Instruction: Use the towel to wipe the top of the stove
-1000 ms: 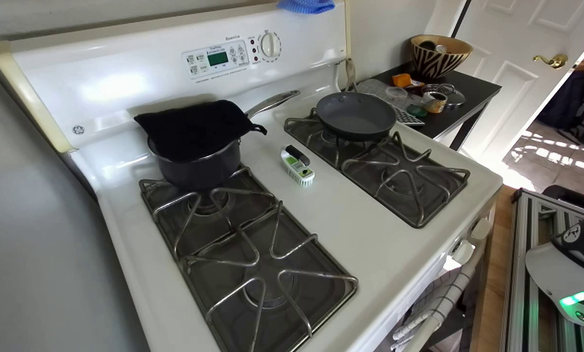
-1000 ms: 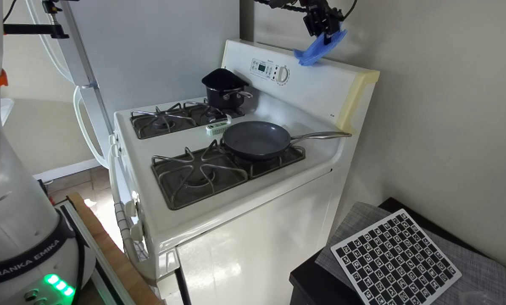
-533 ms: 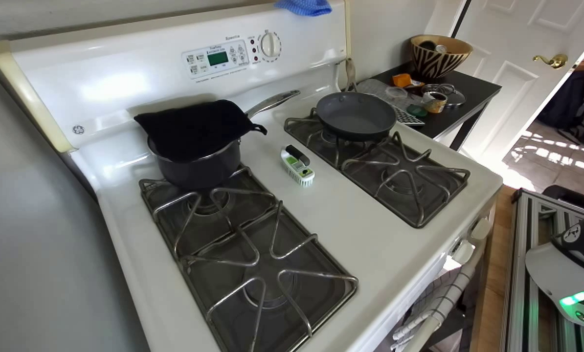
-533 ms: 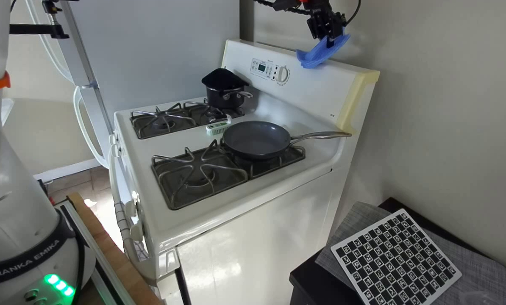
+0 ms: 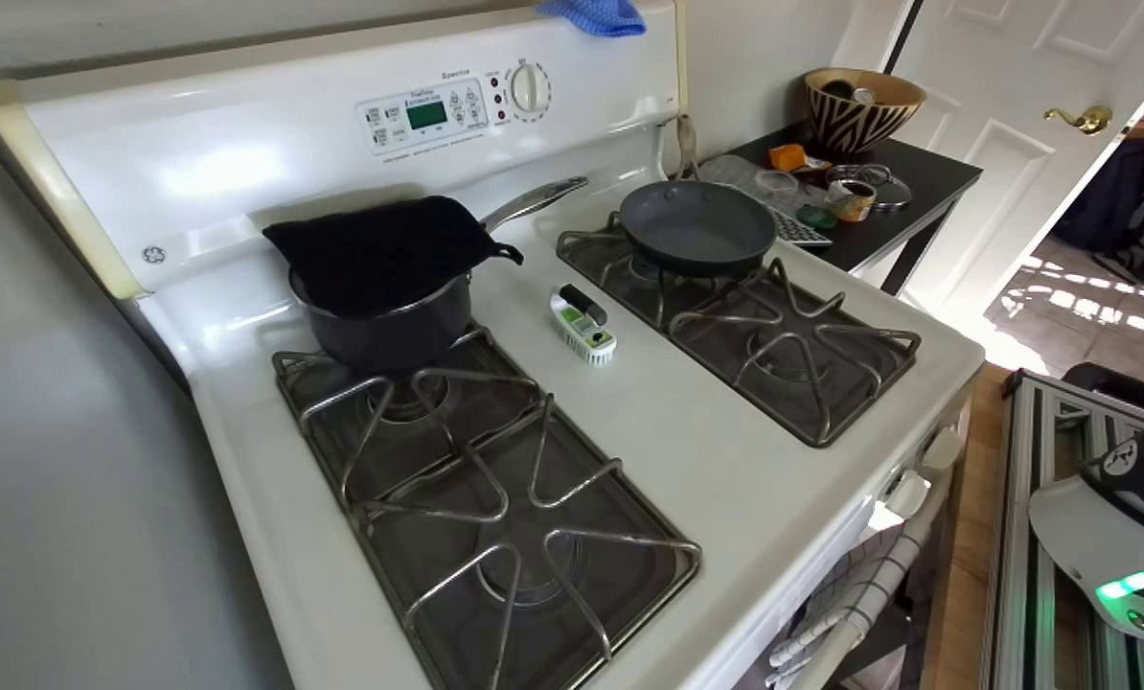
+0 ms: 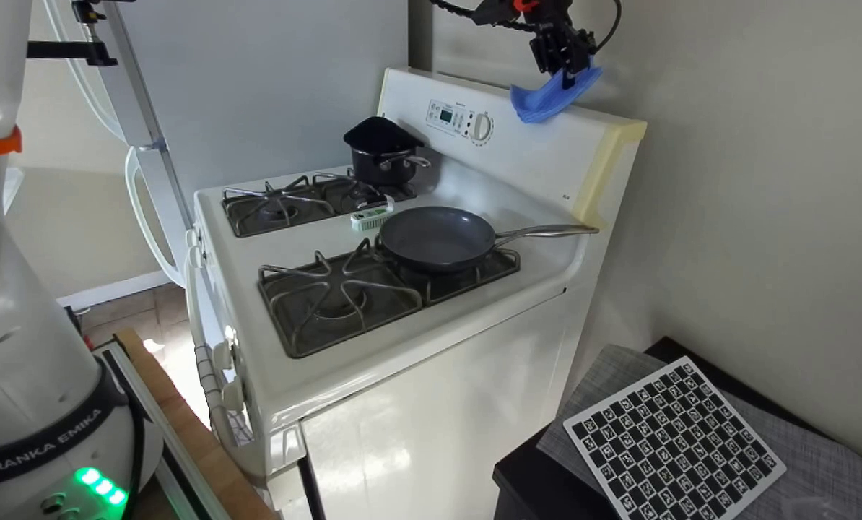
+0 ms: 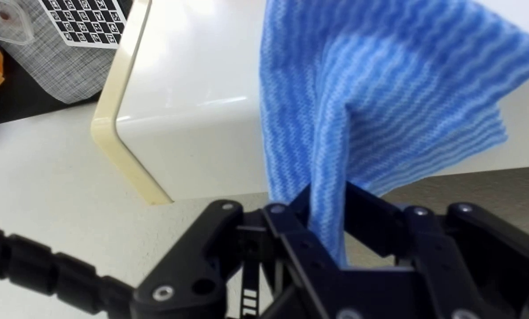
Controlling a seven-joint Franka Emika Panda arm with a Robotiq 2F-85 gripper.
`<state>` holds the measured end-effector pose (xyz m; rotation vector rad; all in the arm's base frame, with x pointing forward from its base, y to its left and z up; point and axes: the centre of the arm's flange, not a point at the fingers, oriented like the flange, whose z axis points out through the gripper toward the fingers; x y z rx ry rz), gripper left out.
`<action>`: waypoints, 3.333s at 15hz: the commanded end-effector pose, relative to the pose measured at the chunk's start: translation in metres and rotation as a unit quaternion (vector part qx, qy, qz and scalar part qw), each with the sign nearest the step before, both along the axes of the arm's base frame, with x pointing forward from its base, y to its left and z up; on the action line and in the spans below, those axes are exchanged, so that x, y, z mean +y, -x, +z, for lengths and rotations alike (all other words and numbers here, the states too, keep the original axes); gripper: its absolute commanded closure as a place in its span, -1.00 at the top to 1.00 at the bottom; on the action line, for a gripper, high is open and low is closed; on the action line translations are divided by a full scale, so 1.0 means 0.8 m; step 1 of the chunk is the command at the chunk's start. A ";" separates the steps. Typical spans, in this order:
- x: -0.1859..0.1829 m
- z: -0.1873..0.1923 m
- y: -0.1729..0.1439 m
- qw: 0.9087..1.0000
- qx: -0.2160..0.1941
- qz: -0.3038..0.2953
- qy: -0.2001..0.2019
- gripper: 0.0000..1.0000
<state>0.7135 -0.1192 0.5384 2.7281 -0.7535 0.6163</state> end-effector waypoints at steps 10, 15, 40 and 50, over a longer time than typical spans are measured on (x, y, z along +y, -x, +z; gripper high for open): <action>-0.020 -0.004 -0.024 1.000 -0.001 -0.016 -0.010 -0.99; -0.017 -0.005 -0.021 1.000 0.000 -0.015 -0.009 -0.99; -0.023 -0.011 0.003 1.000 0.011 -0.022 -0.017 -1.00; -0.021 -0.033 0.021 0.998 0.045 -0.028 -0.029 -1.00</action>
